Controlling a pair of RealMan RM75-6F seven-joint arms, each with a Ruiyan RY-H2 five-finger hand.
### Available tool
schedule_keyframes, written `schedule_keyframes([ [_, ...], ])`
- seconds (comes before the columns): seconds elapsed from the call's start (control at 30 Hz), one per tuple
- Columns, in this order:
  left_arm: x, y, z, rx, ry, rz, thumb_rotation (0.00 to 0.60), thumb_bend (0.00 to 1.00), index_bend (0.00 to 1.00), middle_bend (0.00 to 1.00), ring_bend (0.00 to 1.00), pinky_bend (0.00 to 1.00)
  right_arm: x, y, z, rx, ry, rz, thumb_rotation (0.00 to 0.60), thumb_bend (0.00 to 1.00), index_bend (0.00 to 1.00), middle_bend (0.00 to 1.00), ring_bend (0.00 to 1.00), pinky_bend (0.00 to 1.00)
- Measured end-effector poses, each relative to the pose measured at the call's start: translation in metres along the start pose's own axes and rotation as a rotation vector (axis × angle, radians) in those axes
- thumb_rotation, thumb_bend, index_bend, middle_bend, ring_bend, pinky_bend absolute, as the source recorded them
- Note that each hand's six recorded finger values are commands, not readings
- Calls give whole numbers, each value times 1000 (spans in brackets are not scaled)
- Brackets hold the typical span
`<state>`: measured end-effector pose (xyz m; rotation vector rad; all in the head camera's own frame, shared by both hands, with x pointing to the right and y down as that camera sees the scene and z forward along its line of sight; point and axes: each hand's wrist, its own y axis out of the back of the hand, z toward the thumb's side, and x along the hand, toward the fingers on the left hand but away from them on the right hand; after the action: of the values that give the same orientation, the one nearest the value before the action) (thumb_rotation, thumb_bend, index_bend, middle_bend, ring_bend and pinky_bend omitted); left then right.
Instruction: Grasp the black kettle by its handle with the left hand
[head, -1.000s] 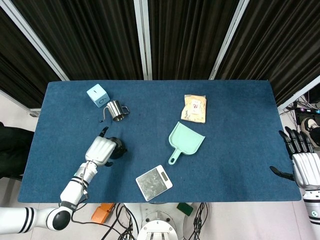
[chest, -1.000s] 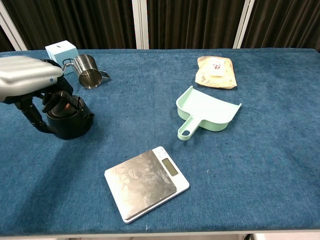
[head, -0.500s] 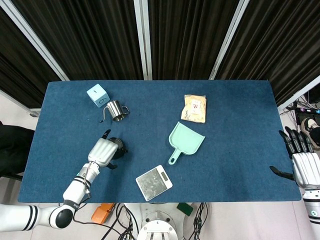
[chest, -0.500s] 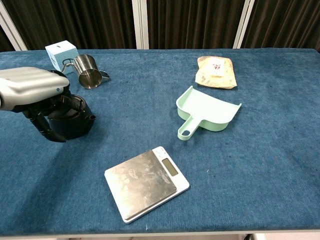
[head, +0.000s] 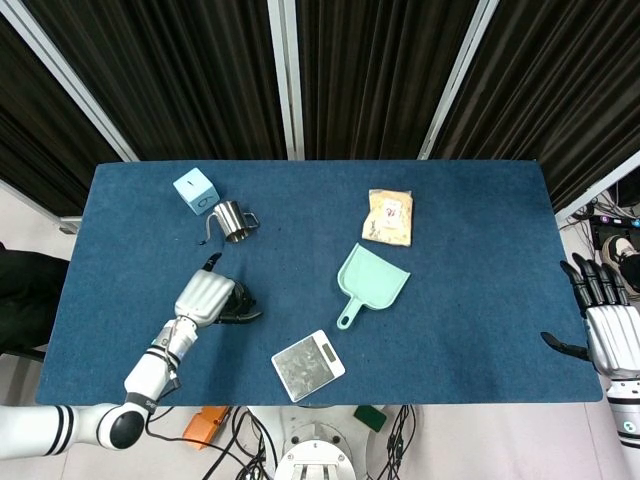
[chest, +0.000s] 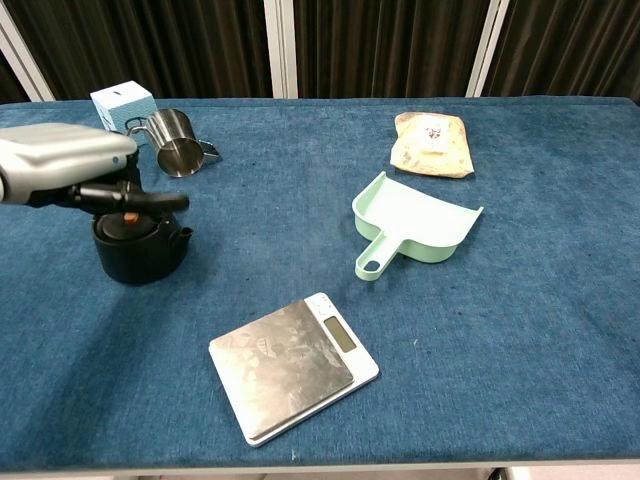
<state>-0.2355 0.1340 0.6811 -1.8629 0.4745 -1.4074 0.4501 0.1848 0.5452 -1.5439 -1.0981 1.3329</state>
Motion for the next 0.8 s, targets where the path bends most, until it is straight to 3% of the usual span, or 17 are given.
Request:
schedule_keyframes([
  [0.33,-1,15,-16,7,45,74,0,66,1000,1000,995,240,1,0,-1,-4,-4,-3,600,99,0,25,0,0],
  [0.67,-2,29,-28,7,97,121,8,192,1000,1000,1000,349,1,8,3,4,10,-26,600,99,0,25,0,0],
  [0.8,-2,33,-33,7,123,137,139,289,1000,1000,1000,367,1,11,4,4,10,-35,600,99,0,25,0,0],
])
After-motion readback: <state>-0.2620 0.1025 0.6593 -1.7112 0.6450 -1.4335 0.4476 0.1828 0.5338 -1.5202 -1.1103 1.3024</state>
